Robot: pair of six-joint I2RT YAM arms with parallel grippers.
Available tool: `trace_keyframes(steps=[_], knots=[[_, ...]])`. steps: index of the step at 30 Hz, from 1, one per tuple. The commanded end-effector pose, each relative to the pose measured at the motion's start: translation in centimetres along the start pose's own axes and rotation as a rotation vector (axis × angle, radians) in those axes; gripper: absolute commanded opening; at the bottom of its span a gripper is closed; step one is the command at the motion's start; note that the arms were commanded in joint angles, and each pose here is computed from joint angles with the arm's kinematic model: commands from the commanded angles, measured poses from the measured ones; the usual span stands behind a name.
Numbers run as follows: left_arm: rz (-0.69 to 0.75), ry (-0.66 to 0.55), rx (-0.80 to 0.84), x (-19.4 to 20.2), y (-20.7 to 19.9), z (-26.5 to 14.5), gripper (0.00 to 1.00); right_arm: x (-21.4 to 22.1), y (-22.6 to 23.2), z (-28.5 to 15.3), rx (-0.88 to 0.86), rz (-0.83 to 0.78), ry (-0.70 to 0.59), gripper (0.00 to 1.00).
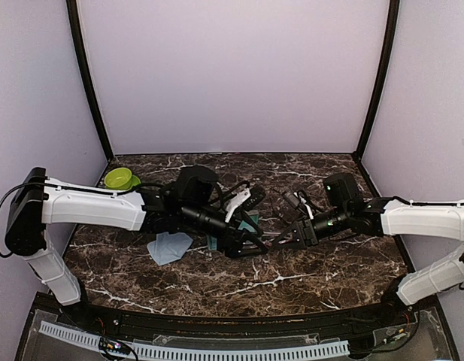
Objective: Organize the sunglasses
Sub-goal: Pass from the right arm to the left
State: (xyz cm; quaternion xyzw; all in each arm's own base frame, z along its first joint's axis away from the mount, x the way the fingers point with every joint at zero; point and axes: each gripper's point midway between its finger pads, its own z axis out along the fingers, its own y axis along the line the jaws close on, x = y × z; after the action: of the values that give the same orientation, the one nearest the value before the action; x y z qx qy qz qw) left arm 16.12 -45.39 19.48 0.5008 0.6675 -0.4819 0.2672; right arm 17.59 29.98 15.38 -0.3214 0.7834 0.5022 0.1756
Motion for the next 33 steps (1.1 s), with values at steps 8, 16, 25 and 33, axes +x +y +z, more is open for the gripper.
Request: trace_keyframes(steps=[8,16,25,33], knots=[[0.137,-0.043,-0.144,-2.0,0.9,-1.2,0.74,-0.8,0.3,-0.1,-0.013,-0.004,-0.032,0.3],[0.411,0.005,-0.238,-1.2,1.0,-2.2,0.76,-1.4,0.2,0.2,-0.006,0.082,-0.012,0.3],[0.646,0.138,-0.257,1.7,0.2,0.0,0.75,-1.9,0.3,0.4,-0.017,0.19,-0.001,0.3],[0.728,0.256,-0.443,2.3,3.4,1.4,0.74,-1.1,0.0,0.6,-0.018,0.224,0.017,0.29]])
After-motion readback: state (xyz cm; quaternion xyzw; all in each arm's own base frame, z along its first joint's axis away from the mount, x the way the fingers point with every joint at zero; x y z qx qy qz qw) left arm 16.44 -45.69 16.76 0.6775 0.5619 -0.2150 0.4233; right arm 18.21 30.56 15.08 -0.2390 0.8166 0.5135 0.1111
